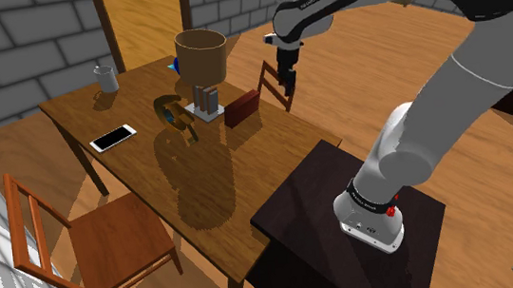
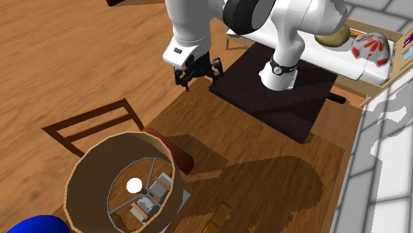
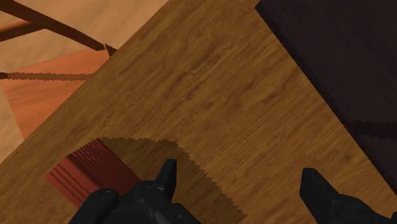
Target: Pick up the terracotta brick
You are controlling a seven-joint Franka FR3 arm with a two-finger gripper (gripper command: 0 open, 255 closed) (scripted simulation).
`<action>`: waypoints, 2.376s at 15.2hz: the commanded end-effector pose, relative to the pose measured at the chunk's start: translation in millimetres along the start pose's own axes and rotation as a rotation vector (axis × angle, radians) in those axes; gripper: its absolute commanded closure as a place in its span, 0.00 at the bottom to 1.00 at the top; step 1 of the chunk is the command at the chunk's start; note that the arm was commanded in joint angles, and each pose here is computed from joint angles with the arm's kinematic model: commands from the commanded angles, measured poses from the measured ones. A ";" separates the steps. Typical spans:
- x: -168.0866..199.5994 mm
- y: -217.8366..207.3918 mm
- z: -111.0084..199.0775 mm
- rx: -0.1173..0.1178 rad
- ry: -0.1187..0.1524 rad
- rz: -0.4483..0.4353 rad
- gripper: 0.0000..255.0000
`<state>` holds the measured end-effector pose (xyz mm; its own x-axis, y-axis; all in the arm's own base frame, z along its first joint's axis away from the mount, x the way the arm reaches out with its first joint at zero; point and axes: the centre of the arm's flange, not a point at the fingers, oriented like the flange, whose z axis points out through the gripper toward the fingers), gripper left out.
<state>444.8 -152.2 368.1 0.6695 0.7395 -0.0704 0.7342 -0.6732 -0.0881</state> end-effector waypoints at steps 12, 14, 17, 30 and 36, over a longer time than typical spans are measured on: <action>83.8 113.6 73.4 -0.069 0.032 -0.452 0.00; 101.0 128.0 84.0 -0.080 0.036 -0.520 0.00; 128.6 147.7 99.5 -0.095 0.044 -0.623 0.00; 132.9 152.6 140.1 -0.096 0.044 -0.629 1.00; 131.9 154.3 140.1 -0.096 0.045 -0.629 1.00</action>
<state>631.1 -160.5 211.1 0.1126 0.9936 0.0072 0.9936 -0.1126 -0.0017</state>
